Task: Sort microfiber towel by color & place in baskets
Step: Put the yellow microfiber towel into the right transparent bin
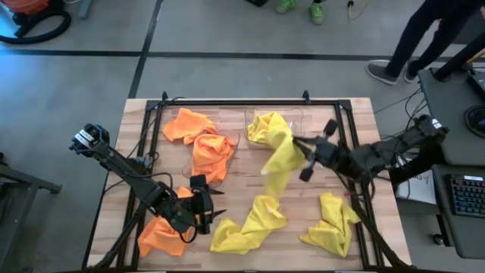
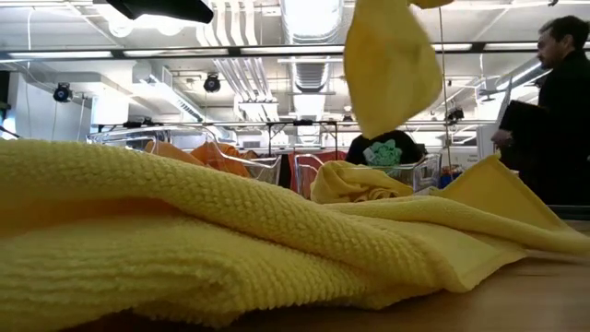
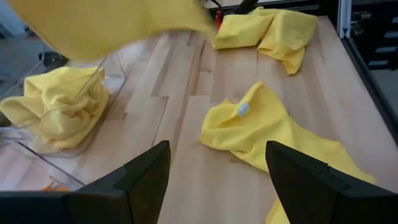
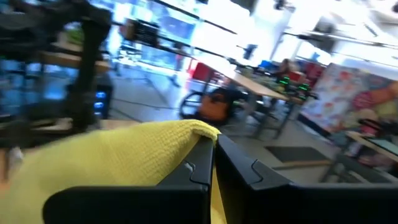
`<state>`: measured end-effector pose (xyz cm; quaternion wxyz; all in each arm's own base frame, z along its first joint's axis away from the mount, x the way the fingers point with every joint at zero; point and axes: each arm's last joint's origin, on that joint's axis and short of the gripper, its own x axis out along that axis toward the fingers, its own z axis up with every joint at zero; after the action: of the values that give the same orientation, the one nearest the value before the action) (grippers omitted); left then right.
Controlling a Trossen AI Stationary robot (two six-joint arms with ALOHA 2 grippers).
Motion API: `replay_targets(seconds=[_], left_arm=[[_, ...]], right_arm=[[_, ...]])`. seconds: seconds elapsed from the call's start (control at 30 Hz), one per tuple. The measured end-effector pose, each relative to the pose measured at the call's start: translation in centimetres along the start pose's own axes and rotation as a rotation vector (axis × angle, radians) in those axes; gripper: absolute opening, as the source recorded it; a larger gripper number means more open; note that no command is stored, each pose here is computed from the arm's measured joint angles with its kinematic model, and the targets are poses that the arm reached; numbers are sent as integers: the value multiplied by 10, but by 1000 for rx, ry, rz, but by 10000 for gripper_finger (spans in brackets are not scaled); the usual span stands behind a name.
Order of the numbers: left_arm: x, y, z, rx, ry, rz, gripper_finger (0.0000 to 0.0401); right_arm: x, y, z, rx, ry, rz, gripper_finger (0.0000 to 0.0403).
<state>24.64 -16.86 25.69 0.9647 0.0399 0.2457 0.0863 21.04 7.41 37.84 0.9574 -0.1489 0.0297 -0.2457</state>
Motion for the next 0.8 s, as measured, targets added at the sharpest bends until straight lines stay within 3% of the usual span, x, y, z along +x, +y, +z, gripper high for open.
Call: replay_targets(seconds=[0.4, 0.8], left_arm=[[-12, 11, 17, 180, -24, 5, 247], [-33, 46, 34, 229, -57, 49, 247]], right_arm=[[41, -46, -9, -89, 92, -265, 8], [64, -68, -25, -131, 174, -391, 8]])
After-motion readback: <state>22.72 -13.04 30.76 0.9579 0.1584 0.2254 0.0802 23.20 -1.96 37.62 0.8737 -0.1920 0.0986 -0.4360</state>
